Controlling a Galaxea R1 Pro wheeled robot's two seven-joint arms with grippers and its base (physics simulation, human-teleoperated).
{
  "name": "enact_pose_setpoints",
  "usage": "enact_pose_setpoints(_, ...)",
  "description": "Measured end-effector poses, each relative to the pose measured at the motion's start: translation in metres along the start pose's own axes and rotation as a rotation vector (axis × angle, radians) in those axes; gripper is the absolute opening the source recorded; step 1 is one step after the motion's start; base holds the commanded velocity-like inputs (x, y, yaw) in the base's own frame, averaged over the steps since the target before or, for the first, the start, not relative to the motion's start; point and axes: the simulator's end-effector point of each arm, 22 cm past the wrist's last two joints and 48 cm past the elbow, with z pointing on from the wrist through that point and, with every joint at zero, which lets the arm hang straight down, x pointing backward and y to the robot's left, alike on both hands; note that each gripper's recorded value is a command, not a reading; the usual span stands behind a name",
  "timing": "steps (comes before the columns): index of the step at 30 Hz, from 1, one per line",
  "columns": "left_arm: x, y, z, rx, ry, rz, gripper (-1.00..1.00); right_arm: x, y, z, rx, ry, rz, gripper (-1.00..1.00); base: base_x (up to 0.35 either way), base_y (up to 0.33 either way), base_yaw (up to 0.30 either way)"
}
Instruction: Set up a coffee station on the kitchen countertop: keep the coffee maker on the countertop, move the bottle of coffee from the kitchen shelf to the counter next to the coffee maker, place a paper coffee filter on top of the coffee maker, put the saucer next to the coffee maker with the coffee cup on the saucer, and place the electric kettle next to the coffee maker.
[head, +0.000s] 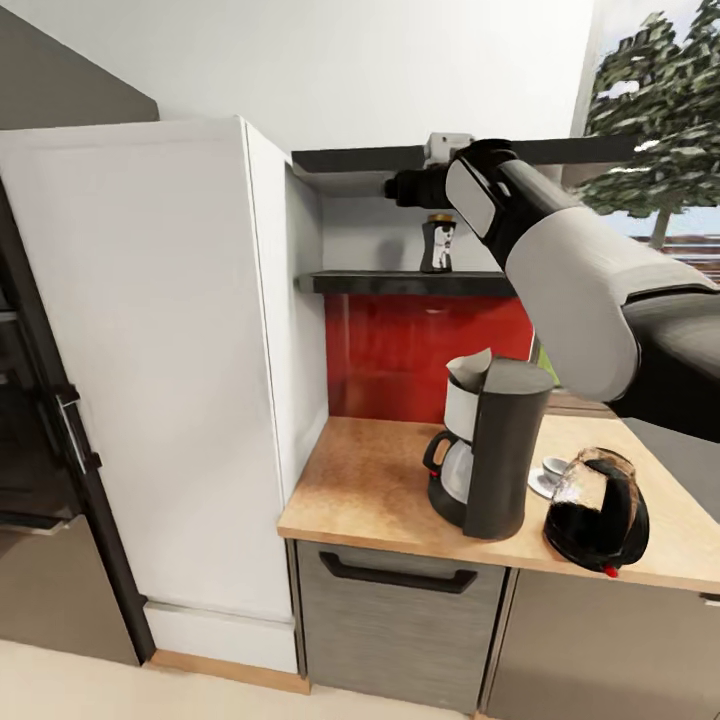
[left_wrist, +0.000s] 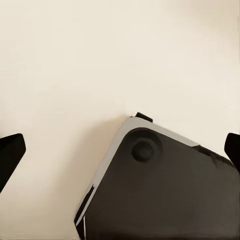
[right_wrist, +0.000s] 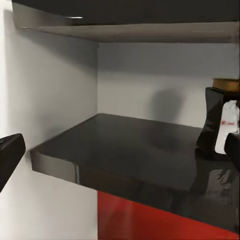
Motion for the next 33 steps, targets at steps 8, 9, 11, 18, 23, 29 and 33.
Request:
enact_pose_setpoints(8,0.013,0.005,-0.001,-0.026,0.054,0.009,1.00,0.001,-0.012,0.000,0.052,0.005,-0.028,1.00,0.217,-0.247,0.010)
enact_pose_setpoints(9,0.013,0.004,-0.001,-0.025,0.055,0.009,1.00,0.001,-0.012,-0.001,0.054,0.006,-0.028,1.00,0.237,-0.255,0.002)
enact_pose_setpoints(11,0.013,0.004,-0.001,-0.025,0.057,0.010,1.00,0.001,-0.013,-0.001,0.058,0.006,-0.029,1.00,0.240,-0.251,0.001)
enact_pose_setpoints(18,0.014,0.005,-0.001,-0.027,0.060,0.008,1.00,0.001,-0.014,-0.001,0.062,0.009,-0.027,1.00,0.281,-0.166,0.000)
enact_pose_setpoints(23,0.017,0.003,-0.001,-0.021,0.076,0.005,1.00,0.013,-0.015,0.002,0.063,0.028,-0.014,1.00,0.333,0.041,0.000)
enact_pose_setpoints(29,0.016,0.003,-0.001,-0.020,0.071,0.002,1.00,0.022,-0.016,0.006,0.057,0.035,0.018,1.00,0.159,0.030,0.000)
enact_pose_setpoints(33,0.015,0.003,-0.001,-0.020,0.069,0.002,1.00,0.025,-0.019,0.007,0.060,0.039,0.027,1.00,0.026,0.005,0.000)
